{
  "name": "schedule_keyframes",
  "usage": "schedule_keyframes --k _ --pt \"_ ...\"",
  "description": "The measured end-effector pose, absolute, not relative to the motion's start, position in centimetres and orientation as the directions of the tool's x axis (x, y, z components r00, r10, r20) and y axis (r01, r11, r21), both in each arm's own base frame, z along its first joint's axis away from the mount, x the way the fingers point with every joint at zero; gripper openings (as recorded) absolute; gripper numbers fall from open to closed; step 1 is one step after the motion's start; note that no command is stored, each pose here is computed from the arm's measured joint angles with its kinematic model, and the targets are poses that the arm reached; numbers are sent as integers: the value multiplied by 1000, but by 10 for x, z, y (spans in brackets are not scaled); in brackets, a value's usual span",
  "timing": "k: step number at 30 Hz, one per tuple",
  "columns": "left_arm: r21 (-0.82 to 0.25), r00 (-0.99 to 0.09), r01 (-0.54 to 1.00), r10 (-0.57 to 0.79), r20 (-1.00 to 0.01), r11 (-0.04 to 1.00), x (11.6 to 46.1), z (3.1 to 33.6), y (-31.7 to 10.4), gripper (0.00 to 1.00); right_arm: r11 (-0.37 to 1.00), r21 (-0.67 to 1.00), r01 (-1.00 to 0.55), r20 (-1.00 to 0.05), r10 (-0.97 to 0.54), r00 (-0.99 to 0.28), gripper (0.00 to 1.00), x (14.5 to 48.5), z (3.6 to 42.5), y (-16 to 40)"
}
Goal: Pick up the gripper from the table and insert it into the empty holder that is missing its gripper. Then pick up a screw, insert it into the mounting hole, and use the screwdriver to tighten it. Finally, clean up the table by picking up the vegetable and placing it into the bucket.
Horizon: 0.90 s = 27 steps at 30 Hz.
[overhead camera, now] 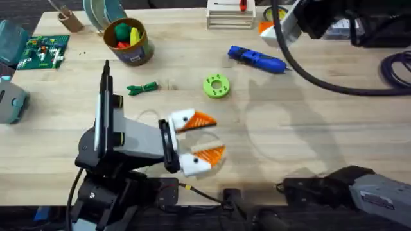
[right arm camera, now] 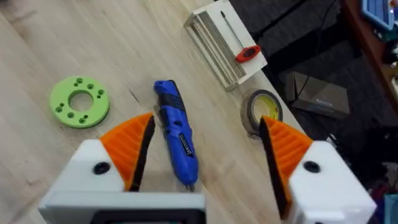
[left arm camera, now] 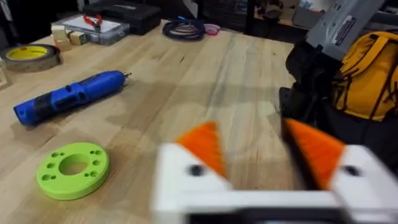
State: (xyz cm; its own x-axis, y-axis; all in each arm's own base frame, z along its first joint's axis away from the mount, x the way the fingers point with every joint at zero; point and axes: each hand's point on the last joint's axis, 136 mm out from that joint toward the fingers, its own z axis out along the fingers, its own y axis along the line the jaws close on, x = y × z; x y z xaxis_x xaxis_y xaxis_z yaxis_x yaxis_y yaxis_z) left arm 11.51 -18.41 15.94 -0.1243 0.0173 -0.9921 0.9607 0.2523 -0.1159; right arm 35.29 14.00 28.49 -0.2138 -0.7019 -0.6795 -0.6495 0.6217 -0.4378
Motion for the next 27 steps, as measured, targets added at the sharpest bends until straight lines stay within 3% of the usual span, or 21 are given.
schedule_keyframes --k 3,4,9,10,17,23,27 --pt "-116 -124 961 17 -992 252 115 159 -184 143 625 -436 -648 -682 -699 -215 992 350 287 139" --pt "-108 -116 961 19 -993 253 115 159 -184 73 625 -435 -648 -681 -699 -216 991 349 287 139" --pt "-108 -116 961 19 -993 256 116 159 -184 860 624 -434 -650 -680 -700 -218 991 349 286 139" --pt "-112 -120 960 18 -993 255 116 159 -184 951 626 -432 -649 -681 -699 -220 991 349 286 139" --pt "-103 -113 944 13 -994 313 126 160 -181 992 626 -431 -649 -681 -698 -221 991 349 286 139" --pt "-214 -233 821 -31 -972 530 156 168 -162 993 642 -414 -645 -690 -684 -238 991 349 286 138" --pt "-290 -348 659 -60 -935 694 168 183 -136 993 647 -409 -643 -693 -679 -243 991 349 285 138"
